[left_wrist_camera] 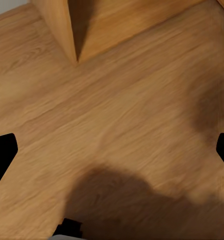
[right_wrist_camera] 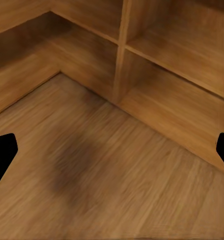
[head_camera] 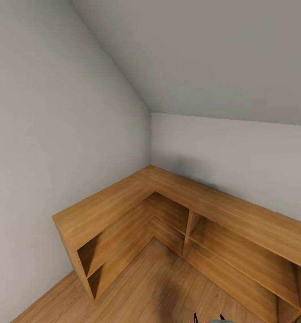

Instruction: In the bedroom, organize the workspace by keeping the computer under the desk, ensuring the monitor is on the desk, placing the keyboard on the desk next to the monitor, placing the mouse on the desk next to the keyboard, moving the folder from the swivel chair onto the desk next to the mouse, stacking the notebook on top of the folder with the pen on top of the notebook, and positioning the swivel chair next to the desk.

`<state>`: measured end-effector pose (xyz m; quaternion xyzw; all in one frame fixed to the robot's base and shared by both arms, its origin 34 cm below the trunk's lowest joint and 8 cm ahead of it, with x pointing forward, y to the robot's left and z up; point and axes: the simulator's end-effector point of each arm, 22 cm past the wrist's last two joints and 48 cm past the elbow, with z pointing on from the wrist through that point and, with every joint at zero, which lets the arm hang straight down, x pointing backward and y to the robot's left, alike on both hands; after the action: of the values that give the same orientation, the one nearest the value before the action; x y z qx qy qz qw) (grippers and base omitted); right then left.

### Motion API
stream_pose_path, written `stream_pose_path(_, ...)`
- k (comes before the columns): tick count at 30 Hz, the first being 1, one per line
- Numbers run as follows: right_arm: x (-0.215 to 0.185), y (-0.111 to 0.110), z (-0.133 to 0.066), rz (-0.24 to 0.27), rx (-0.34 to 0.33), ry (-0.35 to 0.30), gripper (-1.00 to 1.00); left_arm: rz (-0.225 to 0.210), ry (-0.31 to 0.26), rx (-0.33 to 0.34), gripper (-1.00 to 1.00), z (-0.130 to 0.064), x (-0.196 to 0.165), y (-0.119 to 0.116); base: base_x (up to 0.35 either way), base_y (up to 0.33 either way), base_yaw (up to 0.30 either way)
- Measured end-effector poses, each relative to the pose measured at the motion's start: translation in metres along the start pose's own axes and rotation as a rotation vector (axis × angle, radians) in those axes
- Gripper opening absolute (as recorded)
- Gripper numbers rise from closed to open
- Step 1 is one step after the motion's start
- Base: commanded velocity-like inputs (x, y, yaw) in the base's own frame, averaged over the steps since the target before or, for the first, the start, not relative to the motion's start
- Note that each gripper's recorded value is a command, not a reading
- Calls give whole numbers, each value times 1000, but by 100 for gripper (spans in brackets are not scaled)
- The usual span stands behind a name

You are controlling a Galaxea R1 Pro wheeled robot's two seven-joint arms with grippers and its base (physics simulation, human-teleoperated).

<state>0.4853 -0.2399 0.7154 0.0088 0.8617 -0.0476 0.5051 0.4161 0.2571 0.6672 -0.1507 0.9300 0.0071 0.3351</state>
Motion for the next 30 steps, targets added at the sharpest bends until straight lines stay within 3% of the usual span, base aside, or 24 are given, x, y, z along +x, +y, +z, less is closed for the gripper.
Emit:
stream_pose_path(10, 0, 0, 0, 0, 0, 0, 100, -1, -1, -1, 100, 0, 0, 0, 199, 235, -300)
stream_pose_path(15, 0, 0, 0, -1, 0, 1, 100, -1, -1, 0, 100, 0, 0, 0, 203, 58, -300)
stream_pose_path(30, 0, 0, 0, -2, -2, 1, 100, -1, 1, 7, 100, 0, 0, -1, 12, 10, -300)
